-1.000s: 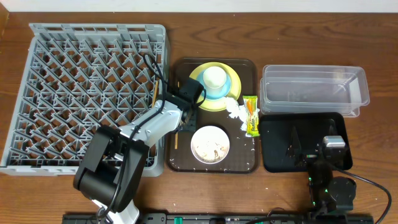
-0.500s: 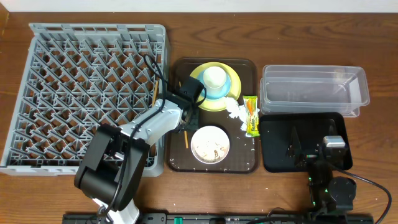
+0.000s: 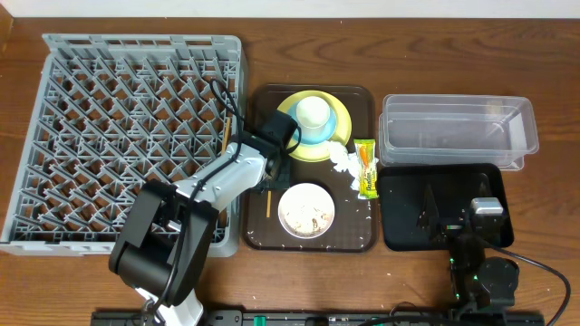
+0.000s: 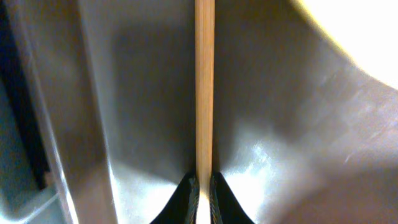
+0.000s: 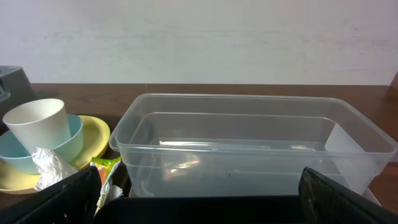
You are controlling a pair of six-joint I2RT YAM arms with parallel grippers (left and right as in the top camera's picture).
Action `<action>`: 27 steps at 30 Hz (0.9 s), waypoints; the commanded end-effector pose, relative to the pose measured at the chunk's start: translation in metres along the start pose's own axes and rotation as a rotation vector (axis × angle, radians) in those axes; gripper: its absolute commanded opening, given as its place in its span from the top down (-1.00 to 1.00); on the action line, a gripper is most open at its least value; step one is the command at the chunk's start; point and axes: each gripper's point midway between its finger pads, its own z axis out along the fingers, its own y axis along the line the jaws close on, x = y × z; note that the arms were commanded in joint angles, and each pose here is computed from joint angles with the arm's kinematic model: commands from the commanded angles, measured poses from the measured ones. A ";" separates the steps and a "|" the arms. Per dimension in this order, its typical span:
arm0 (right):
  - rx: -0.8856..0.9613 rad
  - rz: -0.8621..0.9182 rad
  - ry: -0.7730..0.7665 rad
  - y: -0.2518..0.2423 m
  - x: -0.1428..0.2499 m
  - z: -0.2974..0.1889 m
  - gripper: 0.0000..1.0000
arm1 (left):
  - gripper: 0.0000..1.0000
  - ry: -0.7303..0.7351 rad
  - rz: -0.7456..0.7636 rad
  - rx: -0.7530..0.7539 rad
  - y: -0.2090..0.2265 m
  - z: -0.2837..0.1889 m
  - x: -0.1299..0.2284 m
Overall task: Sort waste into correct bins and load items into the dishwasher
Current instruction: 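Carry the second chopstick into the dish rack with the left gripper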
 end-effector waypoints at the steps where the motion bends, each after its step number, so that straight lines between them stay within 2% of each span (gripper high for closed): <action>1: 0.003 0.013 0.003 0.000 0.001 0.000 -0.99 | 0.85 -0.099 -0.005 0.047 -0.007 -0.040 -0.026; 4: 0.003 0.013 0.003 0.000 0.001 0.000 -0.98 | 0.85 -0.216 -0.014 0.080 -0.007 -0.081 -0.041; 9: 0.003 0.013 0.003 0.000 0.001 0.000 -0.98 | 0.85 -0.388 -0.048 0.038 0.019 -0.139 -0.053; 14: 0.003 0.013 0.003 0.000 0.001 0.000 -0.99 | 0.85 -0.444 -0.035 -0.025 0.052 -0.167 -0.052; 18: 0.003 0.013 0.003 0.000 0.001 0.000 -0.98 | 0.85 -0.401 -0.054 -0.071 0.077 -0.161 -0.047; 21: 0.003 0.013 0.003 0.000 0.001 0.000 -0.99 | 0.85 -0.336 -0.105 -0.108 0.100 -0.140 -0.041; 27: 0.003 0.013 0.003 0.000 0.001 0.000 -0.99 | 0.85 -0.231 -0.091 -0.134 0.106 -0.108 -0.036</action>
